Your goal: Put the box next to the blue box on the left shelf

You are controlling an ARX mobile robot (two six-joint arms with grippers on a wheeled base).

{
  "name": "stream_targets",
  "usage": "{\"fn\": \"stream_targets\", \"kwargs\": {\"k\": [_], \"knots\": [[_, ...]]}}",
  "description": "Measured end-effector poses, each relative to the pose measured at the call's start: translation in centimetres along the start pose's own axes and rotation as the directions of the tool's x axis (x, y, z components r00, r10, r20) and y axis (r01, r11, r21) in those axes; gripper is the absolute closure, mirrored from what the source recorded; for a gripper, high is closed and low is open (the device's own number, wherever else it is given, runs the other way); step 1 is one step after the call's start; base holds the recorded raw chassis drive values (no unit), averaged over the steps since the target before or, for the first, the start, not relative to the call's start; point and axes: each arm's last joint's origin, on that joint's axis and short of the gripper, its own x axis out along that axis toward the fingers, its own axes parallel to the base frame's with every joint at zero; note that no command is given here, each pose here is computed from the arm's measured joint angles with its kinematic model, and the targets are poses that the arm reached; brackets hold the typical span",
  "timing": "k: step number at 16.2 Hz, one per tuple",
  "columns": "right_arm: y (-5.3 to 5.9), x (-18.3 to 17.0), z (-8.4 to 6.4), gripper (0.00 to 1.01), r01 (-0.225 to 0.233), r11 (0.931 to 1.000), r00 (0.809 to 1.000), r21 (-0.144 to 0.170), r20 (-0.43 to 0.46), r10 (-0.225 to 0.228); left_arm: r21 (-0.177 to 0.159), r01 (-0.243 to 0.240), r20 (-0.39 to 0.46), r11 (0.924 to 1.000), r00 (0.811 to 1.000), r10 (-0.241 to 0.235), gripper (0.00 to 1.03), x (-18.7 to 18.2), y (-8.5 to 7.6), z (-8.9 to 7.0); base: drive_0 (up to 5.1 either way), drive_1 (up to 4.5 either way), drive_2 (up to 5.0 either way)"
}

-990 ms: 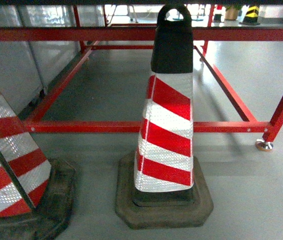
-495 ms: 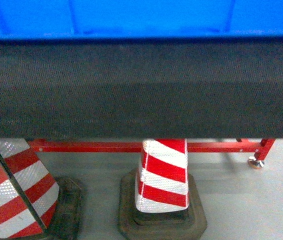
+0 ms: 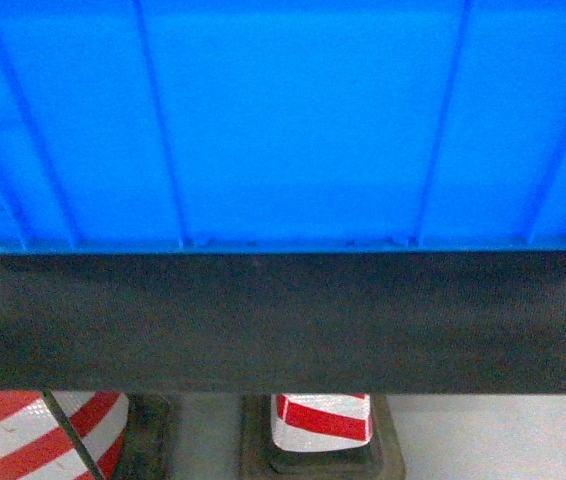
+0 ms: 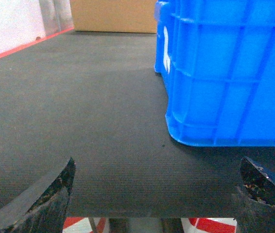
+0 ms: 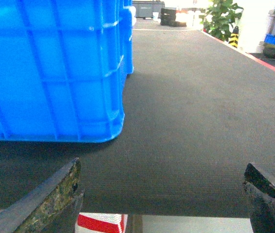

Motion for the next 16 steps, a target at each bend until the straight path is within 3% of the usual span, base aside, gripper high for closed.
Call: {"fn": "stream_targets", "kwargs": {"k": [16], "knots": [[0.00, 0.00, 0.01, 0.03, 0.001, 1.0000, 1.000, 0.000, 0.001, -0.001, 0.000, -0.001, 0.000, 1.0000, 1.000, 0.001, 0.05, 0.00, 0.00, 0.00, 0.0, 0.00, 0.0]]}}
